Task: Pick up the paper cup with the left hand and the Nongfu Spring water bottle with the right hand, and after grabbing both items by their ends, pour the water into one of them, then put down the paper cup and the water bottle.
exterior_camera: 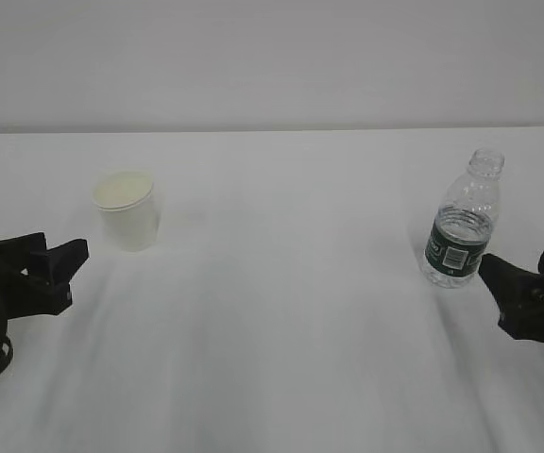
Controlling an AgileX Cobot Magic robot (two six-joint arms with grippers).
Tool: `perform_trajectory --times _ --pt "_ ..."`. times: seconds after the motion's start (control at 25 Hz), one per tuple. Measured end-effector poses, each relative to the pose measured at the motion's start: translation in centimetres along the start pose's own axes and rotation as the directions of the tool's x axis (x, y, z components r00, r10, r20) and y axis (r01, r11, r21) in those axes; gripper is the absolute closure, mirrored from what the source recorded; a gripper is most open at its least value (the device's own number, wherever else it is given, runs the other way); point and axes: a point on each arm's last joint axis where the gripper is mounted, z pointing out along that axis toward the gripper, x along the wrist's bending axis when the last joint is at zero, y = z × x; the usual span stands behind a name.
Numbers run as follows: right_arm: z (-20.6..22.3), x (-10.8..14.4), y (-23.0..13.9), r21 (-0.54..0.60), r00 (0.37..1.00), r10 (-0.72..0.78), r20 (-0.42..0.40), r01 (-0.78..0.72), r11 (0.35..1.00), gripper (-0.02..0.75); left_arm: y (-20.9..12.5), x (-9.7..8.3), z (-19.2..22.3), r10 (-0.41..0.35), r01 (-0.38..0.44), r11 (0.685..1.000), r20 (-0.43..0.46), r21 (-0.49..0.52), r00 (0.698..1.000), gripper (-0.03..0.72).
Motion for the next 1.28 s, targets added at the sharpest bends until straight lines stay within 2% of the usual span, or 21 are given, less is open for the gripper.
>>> perform_trajectory --times 0.24,0.4,0.8,1.28 --pt "0.7 -0.3 -1.0 0.051 1.0 -0.007 0.017 0.006 0.999 0.101 0.0 -0.1 0.0 0.005 -0.005 1.0 0.011 0.0 1.0 0.279" --pt "1.7 -0.5 -1.2 0.058 1.0 -0.008 0.022 0.007 0.998 0.079 0.0 -0.1 0.0 0.005 -0.005 1.0 0.011 0.002 1.0 0.279" --pt "4.6 -1.0 -1.6 0.065 1.0 -0.01 0.024 0.008 0.998 0.076 -1.7 0.2 1.2 -0.003 0.003 0.998 0.005 0.062 1.0 0.284" --pt "7.4 -1.4 -2.6 0.079 1.0 -0.009 0.025 0.007 0.997 0.076 -1.6 0.3 2.3 -0.001 0.001 0.999 0.007 0.05 1.0 0.291"
